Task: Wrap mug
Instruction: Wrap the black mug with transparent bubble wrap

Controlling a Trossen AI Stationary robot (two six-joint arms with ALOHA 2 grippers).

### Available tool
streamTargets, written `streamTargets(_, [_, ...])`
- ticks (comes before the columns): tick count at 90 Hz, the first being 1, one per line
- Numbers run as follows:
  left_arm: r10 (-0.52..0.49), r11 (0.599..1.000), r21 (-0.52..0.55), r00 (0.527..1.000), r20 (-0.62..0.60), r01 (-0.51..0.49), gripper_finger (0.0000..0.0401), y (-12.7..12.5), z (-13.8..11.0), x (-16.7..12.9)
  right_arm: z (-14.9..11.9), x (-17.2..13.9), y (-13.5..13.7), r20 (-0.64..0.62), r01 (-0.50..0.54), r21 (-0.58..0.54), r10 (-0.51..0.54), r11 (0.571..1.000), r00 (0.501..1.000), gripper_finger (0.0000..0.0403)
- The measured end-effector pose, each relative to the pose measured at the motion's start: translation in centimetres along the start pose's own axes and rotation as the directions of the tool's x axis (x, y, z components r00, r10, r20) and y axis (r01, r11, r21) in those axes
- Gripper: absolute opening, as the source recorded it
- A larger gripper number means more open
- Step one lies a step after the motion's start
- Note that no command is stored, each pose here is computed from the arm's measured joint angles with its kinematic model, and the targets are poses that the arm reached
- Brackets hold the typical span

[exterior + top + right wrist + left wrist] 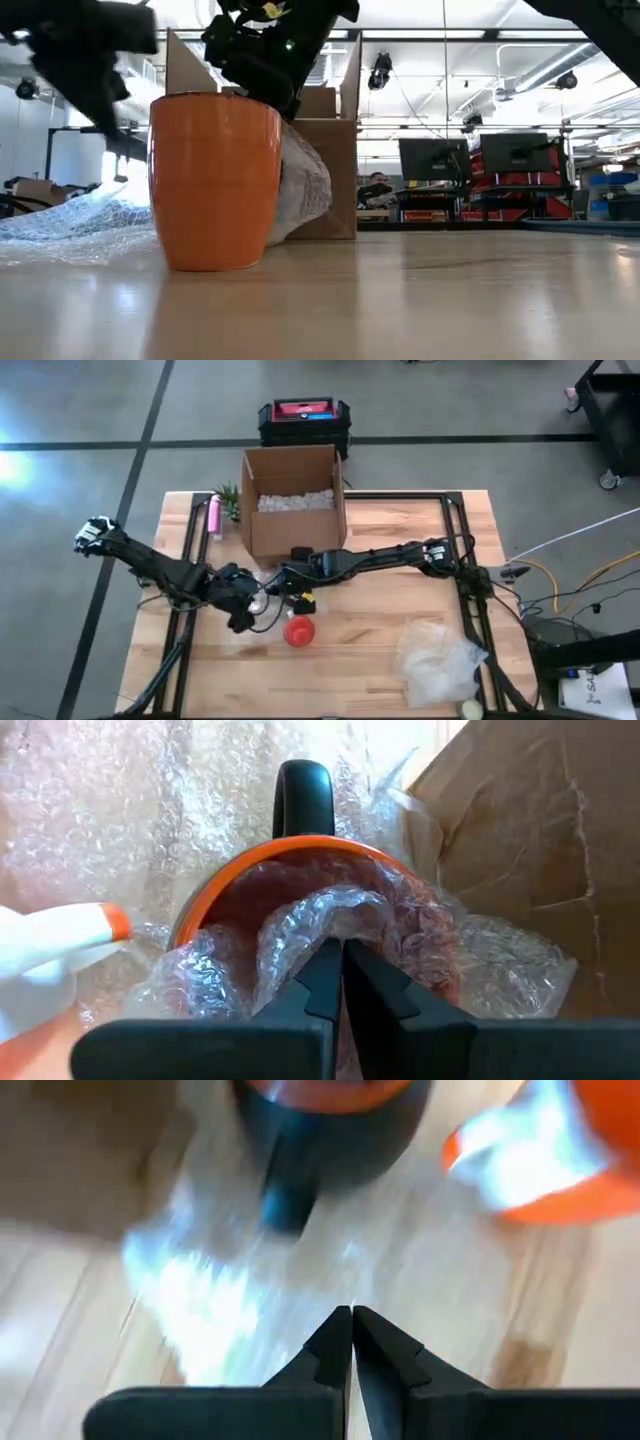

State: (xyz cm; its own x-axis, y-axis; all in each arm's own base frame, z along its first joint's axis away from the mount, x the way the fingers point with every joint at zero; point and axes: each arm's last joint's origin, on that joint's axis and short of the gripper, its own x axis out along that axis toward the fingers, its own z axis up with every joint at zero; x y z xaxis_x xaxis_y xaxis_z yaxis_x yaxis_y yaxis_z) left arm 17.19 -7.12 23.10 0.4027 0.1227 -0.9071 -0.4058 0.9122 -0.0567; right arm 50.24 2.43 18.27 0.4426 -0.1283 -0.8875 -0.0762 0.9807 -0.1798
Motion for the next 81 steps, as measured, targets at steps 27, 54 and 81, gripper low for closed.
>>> streamTargets(27, [0.008,0.990,-0.133,0.972,-0.234,-0.040,0.0093,1.2,-4.1,3.2,0.0,0.0,0.2,-0.001,0.000,-0.008,0.000,1.000,1.000,0.0000])
streamTargets(54, [-0.018,0.982,-0.186,0.947,-0.321,-0.045,0.0245,2.9,-7.3,6.9,0.0,0.0,0.2,0.000,0.000,-0.010,0.000,1.000,1.000,0.0000])
streamTargets(81, [-0.032,0.981,-0.190,0.950,-0.312,-0.029,0.0134,3.1,-7.5,7.0,0.3,0.1,1.7,0.022,-0.006,-0.004,0.007,1.000,1.000,0.0000])
